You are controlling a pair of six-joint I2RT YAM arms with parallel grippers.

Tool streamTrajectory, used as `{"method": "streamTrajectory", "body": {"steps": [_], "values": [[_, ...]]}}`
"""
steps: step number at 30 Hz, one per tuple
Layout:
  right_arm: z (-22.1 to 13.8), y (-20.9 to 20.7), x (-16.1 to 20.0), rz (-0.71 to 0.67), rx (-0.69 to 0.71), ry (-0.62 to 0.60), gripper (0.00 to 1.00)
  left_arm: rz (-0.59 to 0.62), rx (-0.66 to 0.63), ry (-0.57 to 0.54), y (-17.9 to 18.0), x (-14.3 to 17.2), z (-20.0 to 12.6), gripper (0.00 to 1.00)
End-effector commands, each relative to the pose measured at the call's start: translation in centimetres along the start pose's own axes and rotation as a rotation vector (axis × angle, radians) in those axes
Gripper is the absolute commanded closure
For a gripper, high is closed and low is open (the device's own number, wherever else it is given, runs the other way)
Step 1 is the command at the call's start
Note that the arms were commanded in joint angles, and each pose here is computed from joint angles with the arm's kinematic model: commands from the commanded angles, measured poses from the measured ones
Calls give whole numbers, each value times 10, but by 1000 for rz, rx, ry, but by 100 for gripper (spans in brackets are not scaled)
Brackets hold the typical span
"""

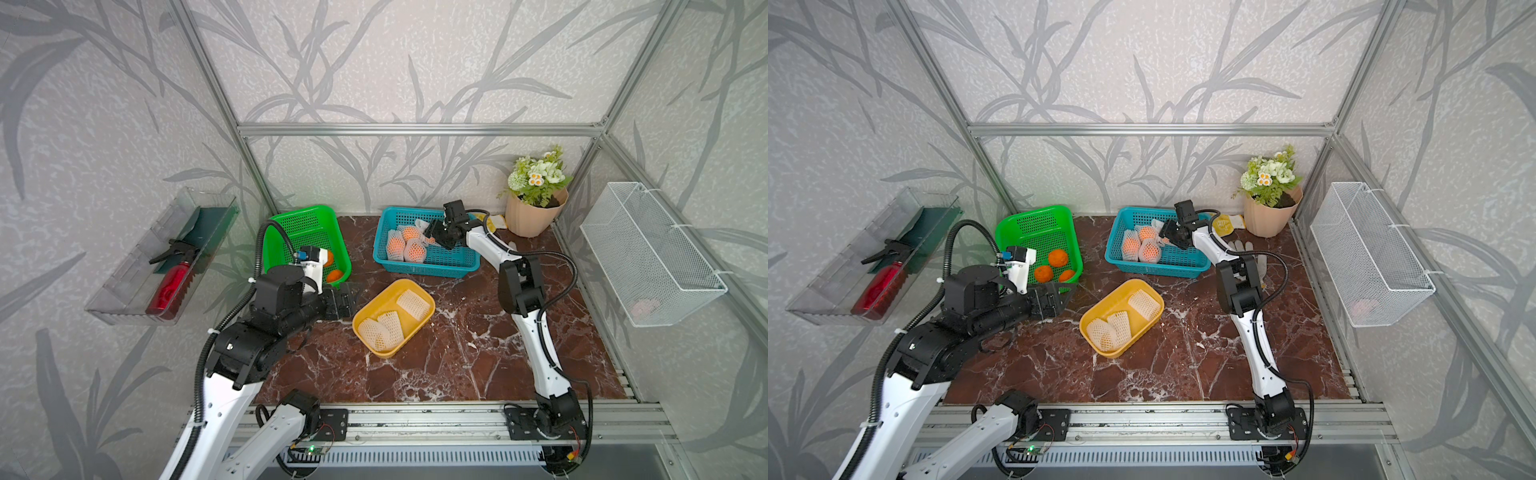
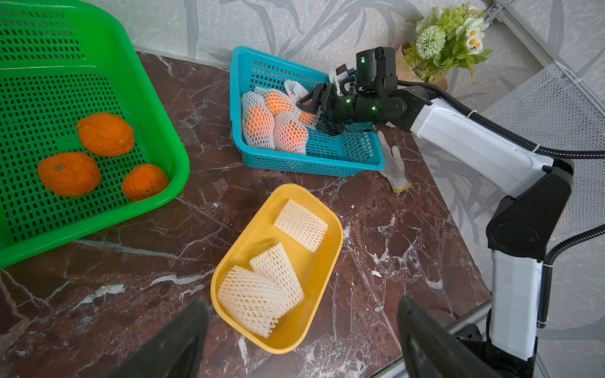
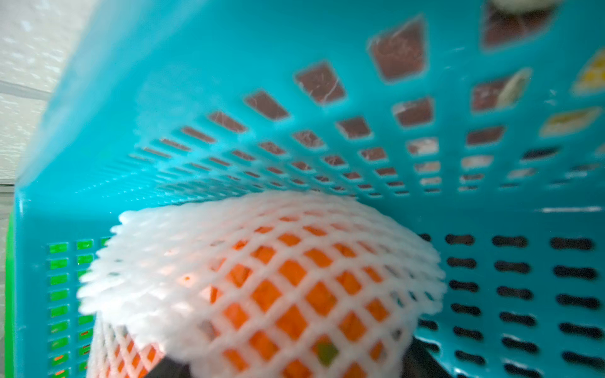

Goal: Remove foam nets from oranges
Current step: Pick up the orange from the basket.

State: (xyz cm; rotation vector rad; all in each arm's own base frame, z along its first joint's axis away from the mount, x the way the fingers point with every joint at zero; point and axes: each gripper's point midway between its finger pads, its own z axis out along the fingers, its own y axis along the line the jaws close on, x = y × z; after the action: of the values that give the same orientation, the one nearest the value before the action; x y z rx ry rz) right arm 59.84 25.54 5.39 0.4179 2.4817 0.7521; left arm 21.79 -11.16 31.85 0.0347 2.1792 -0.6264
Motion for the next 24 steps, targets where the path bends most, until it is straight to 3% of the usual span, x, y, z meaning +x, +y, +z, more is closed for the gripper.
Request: {"method": "streamTrajectory", "body": {"steps": [1, 15, 20, 24], "values": [[-27, 15, -11, -2, -25, -74, 34, 16, -4, 7, 3, 5, 3, 11], [-163, 45, 13, -125, -95, -97, 38, 49, 75, 5, -8, -4, 43, 11], [-221, 39, 51, -193, -77, -5, 39, 93, 103, 13, -20, -8, 65, 11], [-271, 13, 109, -219, -3, 125, 39, 138, 152, 39, -41, -2, 84, 11]]}}
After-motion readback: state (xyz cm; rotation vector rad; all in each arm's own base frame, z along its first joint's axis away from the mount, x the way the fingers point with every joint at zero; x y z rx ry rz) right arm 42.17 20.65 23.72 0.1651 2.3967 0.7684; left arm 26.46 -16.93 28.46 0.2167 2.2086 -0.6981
